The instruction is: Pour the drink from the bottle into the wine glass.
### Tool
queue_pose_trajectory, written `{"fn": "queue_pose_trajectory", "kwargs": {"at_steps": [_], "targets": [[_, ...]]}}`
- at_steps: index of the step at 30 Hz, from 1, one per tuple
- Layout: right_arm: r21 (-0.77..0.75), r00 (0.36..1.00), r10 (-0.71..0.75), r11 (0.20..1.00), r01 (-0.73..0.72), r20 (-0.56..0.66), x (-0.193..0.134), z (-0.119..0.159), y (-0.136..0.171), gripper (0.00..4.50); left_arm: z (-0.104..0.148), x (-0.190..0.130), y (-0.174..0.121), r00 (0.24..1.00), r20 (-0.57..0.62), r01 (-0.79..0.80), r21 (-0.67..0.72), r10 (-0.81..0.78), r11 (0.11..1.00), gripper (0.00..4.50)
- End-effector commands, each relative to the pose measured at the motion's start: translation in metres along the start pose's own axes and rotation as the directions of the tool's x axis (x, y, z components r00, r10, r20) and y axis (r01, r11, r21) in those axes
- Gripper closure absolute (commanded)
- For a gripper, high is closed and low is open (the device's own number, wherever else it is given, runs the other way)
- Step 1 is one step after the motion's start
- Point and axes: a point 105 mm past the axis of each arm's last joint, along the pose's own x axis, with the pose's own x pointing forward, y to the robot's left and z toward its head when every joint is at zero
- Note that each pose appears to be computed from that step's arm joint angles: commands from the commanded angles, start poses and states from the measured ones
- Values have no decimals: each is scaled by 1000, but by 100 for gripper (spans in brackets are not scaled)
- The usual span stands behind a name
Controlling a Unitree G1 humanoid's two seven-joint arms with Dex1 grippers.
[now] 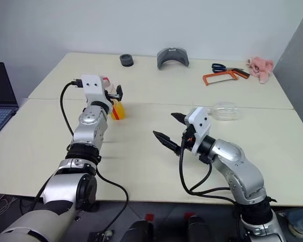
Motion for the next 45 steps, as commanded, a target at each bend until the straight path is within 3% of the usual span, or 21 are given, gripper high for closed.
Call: {"fn": "queue_pose_trajectory", "kwargs": {"at_steps": [1, 13, 16, 21, 23, 30, 35, 38, 41, 43, 45], "targets": [[-39, 999, 16, 999, -14, 49, 2, 13, 3, 0, 19, 5, -2, 998, 56, -12, 26, 11, 1000, 4], [-36, 999, 5, 999, -3, 54, 2, 13, -2, 0, 16, 7, -4, 999, 37, -7, 59, 4, 998, 4], [-38, 999, 4, 999, -2, 52, 2, 12, -2, 0, 17, 7, -4, 999, 40, -7, 62, 5, 998, 62], [-38, 999, 5, 999, -4, 45, 1, 10, -2, 0, 18, 7, -5, 999, 49, -2, 77, -2, 997, 221], [-38, 999, 6, 999, -5, 43, 0, 10, -2, 0, 17, 7, -5, 999, 48, -1, 77, -3, 997, 257], [-50, 999, 5, 999, -3, 40, -1, 10, -3, 0, 16, 4, -9, 997, 66, 28, 45, -31, 999, 268], [-96, 999, -13, 995, 17, 43, -12, 15, -5, 0, 25, -8, -39, 958, 162, 246, -51, -234, 968, 268], [-116, 998, -27, 993, 33, 53, -30, 27, -4, 0, 34, -33, -82, 825, 252, 542, -95, -506, 835, 270], [-130, 998, -11, 991, 18, 55, -41, 36, 4, 0, 31, -62, -114, 646, 253, 757, -91, -721, 647, 271], [-144, 999, -13, 989, 19, 41, -48, 40, 8, 0, 31, -89, -138, 451, 248, 892, -86, -858, 444, 271], [-151, 1000, -10, 988, 13, 23, -52, 42, 11, 0, 32, -107, -151, 306, 238, 952, -77, -922, 296, 271]]}}
